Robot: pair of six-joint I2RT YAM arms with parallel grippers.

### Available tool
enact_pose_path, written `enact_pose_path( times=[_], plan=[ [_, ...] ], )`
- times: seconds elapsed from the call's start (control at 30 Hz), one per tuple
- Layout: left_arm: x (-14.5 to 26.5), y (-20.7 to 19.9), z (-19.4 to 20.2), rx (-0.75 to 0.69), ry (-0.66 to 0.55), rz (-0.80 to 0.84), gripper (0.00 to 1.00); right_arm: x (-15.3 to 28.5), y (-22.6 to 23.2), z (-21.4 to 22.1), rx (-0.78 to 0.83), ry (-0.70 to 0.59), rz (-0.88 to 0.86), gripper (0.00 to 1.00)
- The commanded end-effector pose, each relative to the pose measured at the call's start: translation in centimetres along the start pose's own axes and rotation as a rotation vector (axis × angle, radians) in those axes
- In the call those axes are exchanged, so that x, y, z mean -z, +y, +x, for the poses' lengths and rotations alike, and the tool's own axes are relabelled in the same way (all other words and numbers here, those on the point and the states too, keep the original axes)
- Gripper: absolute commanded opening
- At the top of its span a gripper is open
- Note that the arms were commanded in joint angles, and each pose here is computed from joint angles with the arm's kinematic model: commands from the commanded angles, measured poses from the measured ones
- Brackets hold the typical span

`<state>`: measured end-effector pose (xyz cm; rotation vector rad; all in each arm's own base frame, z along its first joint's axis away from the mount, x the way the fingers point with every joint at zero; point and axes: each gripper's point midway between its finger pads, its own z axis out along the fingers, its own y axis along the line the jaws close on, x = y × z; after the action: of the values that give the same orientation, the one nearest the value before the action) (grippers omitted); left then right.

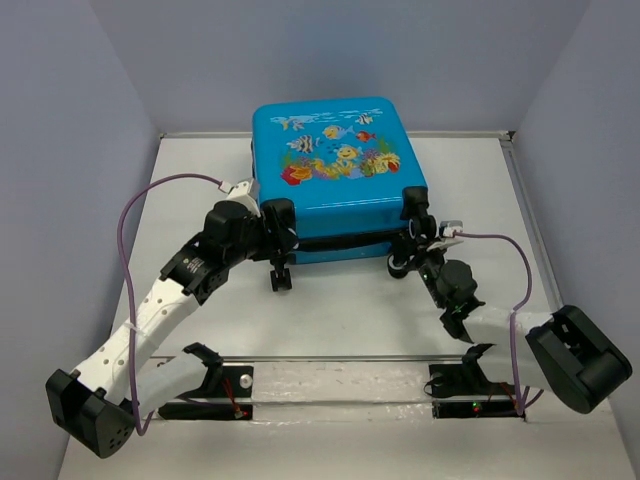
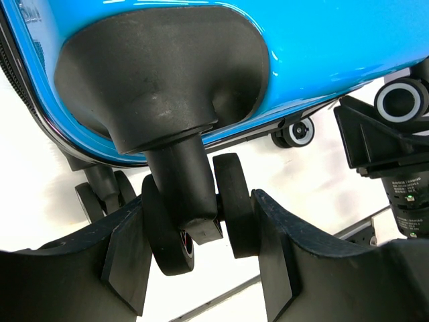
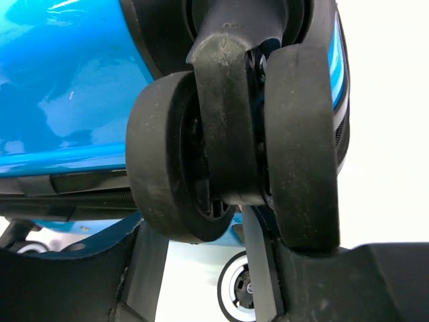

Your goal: Pack the luggage

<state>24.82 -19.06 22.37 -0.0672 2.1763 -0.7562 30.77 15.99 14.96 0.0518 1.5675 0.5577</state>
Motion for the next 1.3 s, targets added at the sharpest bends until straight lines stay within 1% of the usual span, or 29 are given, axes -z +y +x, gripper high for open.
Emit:
enact_pose_path(
  times=[0.0,0.13,0.23,0.27,0.33,0.37,0.4,0.47,0.57,0.9,1.0,1.1,1.23,1.27],
  plan=[
    [6.8,-10.3,-8.2,-0.143,-0.311,0.426,0.06,-1.8,-0.3,-0.6,0.036,-0.019,0.018,0.51],
    [6.9,-10.3,-8.3,-0.149,-0.314,0.42,0.06,-2.2,-0.2,-0.8,0.033,-0.031,0.022,0.47],
    [6.9,-10.2,-8.3,-0.154,-0.312,0.413,0.06,-1.7,-0.7,-1.3,0.037,-0.046,0.036,0.37],
    [6.9,-10.1,-8.3,-0.153,-0.313,0.412,0.06,-1.4,-0.9,-1.1,0.041,-0.037,0.041,0.35],
    [6.8,-10.1,-8.3,-0.155,-0.313,0.412,0.06,-0.8,-1.0,-1.0,0.029,-0.034,0.044,0.36],
    [6.8,-10.1,-8.4,-0.155,-0.316,0.411,0.06,-0.2,-1.3,-0.2,0.014,-0.014,0.046,0.42],
    [6.8,-10.1,-8.5,-0.154,-0.32,0.411,0.06,0.3,-1.6,0.2,0.015,-0.007,0.047,0.45],
    [6.9,-10.1,-8.7,-0.156,-0.327,0.406,0.06,1.0,-1.6,0.3,-0.015,-0.008,0.042,0.47],
    [7.0,-10.2,-8.8,-0.159,-0.33,0.408,0.06,1.5,-1.8,0.8,-0.022,0.005,0.044,0.46],
    [7.0,-10.0,-8.6,-0.16,-0.327,0.404,0.06,-0.6,-1.5,0.4,0.043,0.027,0.062,0.46],
    [6.9,-9.9,-8.5,-0.161,-0.322,0.401,0.06,-1.3,-1.3,-0.6,0.069,-0.012,0.053,0.45],
    [6.9,-9.8,-8.6,-0.164,-0.324,0.397,0.06,-2.2,-0.6,-1.4,0.092,-0.025,0.033,0.45],
    [7.2,-9.8,-8.6,-0.167,-0.324,0.394,0.06,-3.2,-1.0,-1.6,0.139,-0.027,0.061,0.43],
    [7.3,-9.8,-8.7,-0.167,-0.329,0.394,0.06,-3.3,-1.1,-1.6,0.144,-0.03,0.067,0.4]
  ],
)
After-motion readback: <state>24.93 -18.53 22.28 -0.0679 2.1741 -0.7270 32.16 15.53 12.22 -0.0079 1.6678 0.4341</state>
